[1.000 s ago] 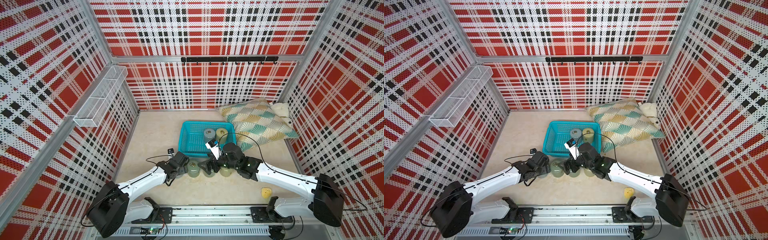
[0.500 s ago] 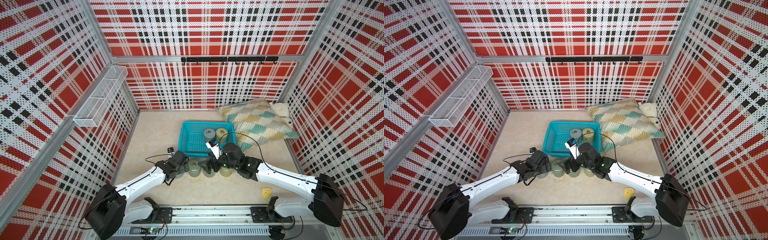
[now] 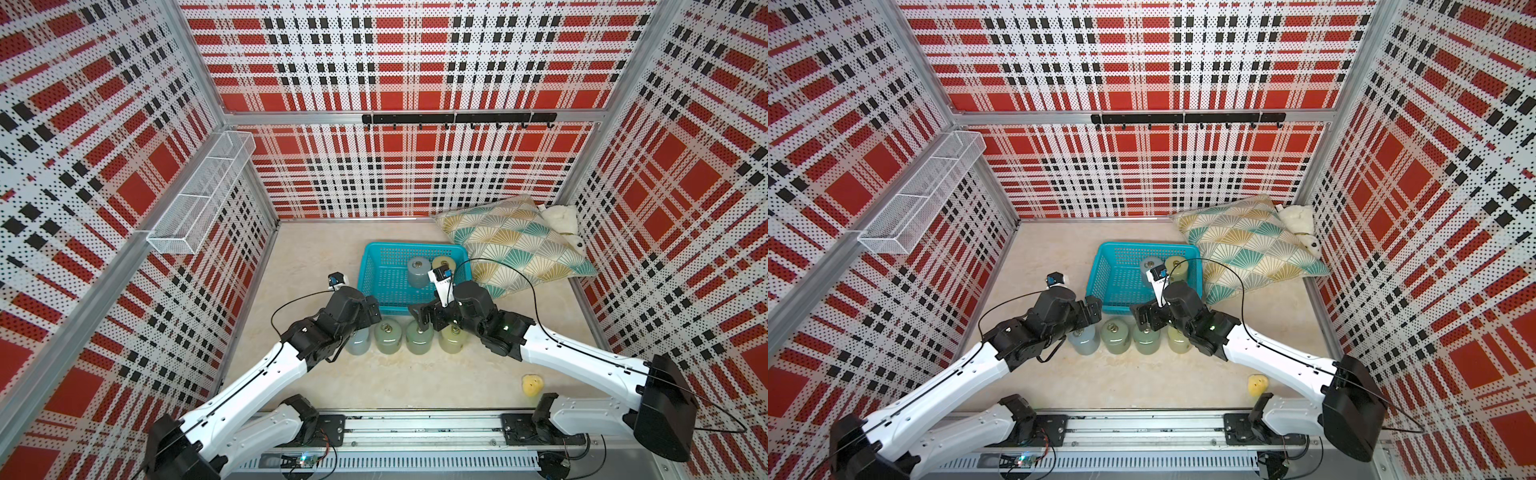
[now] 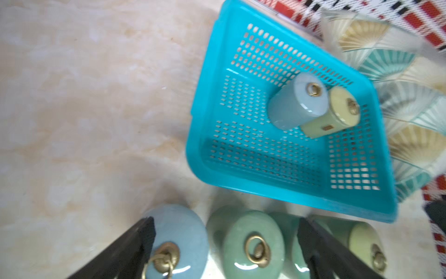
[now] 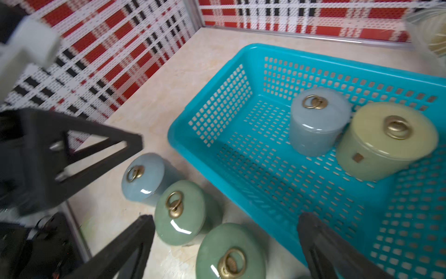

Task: Take the tea canister out of the basket
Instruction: Place the tea canister at the center of the board, then pick up the tea canister from the basket, then place the tea canister at the center of the board.

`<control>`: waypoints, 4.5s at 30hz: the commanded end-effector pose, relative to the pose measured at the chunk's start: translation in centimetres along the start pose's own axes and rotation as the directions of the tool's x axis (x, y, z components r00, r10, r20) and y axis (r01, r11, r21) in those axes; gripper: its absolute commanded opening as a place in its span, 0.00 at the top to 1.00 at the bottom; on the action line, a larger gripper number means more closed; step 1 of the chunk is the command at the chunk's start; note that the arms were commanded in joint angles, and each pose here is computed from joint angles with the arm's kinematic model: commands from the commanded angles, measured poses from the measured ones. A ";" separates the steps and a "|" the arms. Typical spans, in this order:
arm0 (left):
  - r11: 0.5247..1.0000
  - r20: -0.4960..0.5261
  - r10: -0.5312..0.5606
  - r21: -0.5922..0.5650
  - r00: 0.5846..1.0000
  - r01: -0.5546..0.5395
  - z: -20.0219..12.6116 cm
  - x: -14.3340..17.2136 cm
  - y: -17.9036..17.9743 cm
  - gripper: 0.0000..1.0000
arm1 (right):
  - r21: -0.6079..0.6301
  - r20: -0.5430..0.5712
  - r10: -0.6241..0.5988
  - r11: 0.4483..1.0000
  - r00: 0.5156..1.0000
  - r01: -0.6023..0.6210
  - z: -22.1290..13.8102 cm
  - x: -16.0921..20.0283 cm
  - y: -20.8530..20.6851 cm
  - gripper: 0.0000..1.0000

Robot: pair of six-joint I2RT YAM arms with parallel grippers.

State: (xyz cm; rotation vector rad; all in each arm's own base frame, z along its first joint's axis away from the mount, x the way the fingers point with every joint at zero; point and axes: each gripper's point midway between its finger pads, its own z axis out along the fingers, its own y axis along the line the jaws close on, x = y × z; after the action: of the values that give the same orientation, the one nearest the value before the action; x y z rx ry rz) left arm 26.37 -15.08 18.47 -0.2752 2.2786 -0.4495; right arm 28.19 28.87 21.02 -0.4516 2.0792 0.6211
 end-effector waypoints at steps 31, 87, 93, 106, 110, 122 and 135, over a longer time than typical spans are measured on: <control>0.892 0.215 0.083 0.419 0.973 -0.169 -1.4 1.3 -8.9 0.00 | 0.556 -0.181 0.285 0.819 0.941 -0.141 13.6 1.1 -18.8 0.08; 0.865 0.181 0.092 0.473 0.979 -0.169 -1.9 2.5 -8.9 0.01 | 0.421 -0.143 0.134 0.905 0.981 -0.062 7.8 -5.1 -9.4 0.30; 0.854 0.183 0.092 0.491 0.979 -0.172 -2.3 2.5 -9.4 0.01 | 0.399 -0.119 0.166 0.911 0.979 -0.106 3.2 -4.9 -8.7 0.30; 0.831 0.170 0.127 0.520 0.977 -0.199 -2.6 3.5 -11.0 0.01 | 0.488 -0.087 0.243 0.856 0.966 -0.171 -6.3 1.0 -11.3 0.27; 0.822 0.162 0.138 0.531 0.977 -0.204 -2.7 3.8 -11.6 0.01 | 0.503 -0.078 0.274 0.841 0.959 -0.200 -8.0 3.4 -12.0 0.26; 0.813 0.153 0.174 0.535 0.973 -0.230 -2.8 4.6 -12.7 0.01 | 0.577 -0.084 0.311 0.790 0.947 -0.208 -8.1 9.1 -14.6 0.23; 0.816 0.150 0.179 0.530 0.972 -0.232 -2.8 4.9 -12.6 0.01 | 0.599 -0.104 0.367 0.765 0.924 -0.236 -5.8 13.0 -16.3 0.23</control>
State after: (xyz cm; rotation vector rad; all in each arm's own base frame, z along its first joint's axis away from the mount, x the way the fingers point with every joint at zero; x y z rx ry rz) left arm 21.57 -27.32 20.74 0.2377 1.9936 -0.9165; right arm 24.07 10.63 7.18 0.1302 2.5372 0.0233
